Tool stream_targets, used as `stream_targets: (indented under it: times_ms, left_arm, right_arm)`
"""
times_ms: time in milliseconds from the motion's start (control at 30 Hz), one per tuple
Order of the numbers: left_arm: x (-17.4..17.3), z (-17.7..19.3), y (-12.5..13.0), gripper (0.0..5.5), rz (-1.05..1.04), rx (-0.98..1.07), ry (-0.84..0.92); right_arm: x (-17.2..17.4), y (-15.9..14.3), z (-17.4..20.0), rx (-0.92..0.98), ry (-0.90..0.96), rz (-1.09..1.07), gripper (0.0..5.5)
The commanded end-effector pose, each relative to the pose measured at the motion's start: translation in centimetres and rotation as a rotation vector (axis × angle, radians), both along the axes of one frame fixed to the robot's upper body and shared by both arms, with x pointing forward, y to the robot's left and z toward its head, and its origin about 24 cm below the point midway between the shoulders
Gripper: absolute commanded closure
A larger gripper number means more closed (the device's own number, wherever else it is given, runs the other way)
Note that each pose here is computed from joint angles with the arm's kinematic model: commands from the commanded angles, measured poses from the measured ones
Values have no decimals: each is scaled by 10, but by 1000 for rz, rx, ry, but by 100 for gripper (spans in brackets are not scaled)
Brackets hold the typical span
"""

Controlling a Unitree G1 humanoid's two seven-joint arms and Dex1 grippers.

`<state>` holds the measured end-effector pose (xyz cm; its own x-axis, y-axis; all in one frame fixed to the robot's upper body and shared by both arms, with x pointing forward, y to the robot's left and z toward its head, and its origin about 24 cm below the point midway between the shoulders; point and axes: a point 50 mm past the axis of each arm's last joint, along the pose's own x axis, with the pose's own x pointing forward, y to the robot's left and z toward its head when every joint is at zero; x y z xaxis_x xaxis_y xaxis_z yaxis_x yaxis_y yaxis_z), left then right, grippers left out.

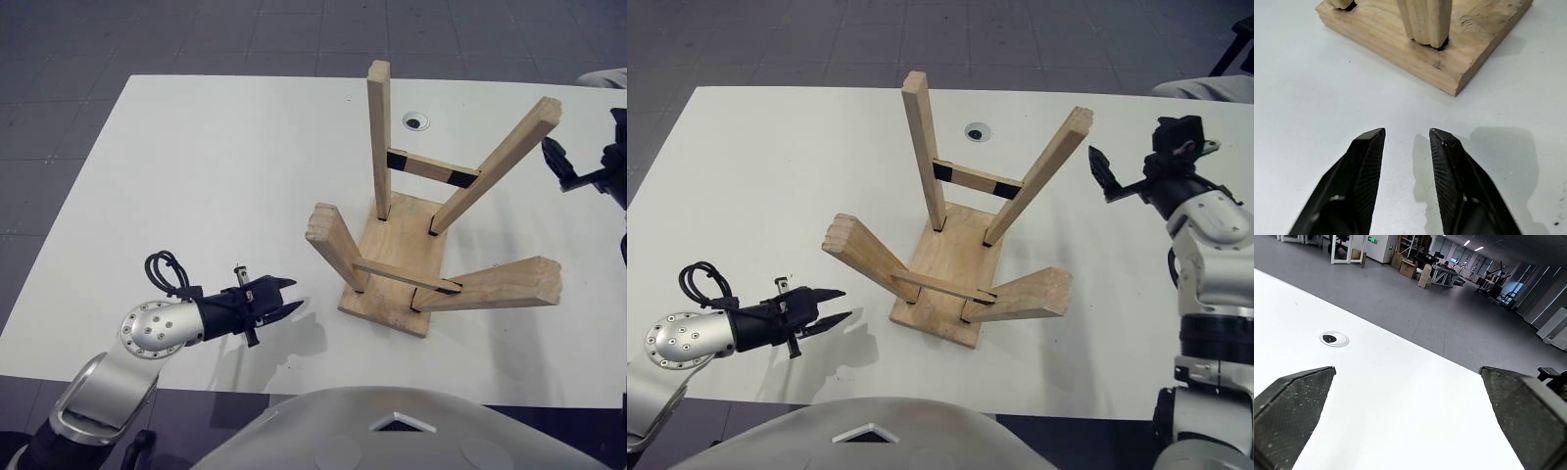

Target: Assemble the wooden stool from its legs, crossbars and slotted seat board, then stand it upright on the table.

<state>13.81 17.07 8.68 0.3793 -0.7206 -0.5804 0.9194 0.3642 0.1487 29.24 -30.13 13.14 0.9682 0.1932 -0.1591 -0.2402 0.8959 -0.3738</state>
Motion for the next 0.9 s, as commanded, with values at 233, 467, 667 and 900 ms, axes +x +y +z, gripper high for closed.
stream_targets:
  times_ms: [233, 467, 667, 900]
  left_arm:
    - [-8, -6, -37, 383, 114, -203, 135]
    - [-13, -14, -51, 383, 140, -263, 229]
    - [-14, -16, -58, 383, 147, -301, 280]
    - [-8, -13, -59, 383, 180, -362, 323]
  right_arm:
    - [43, 45, -11, -9, -6, 141, 0]
    - [63, 79, -22, 34, -10, 209, 0]
    - [66, 100, -44, 70, 24, 260, 0]
    - [61, 109, -58, 82, 43, 297, 0]
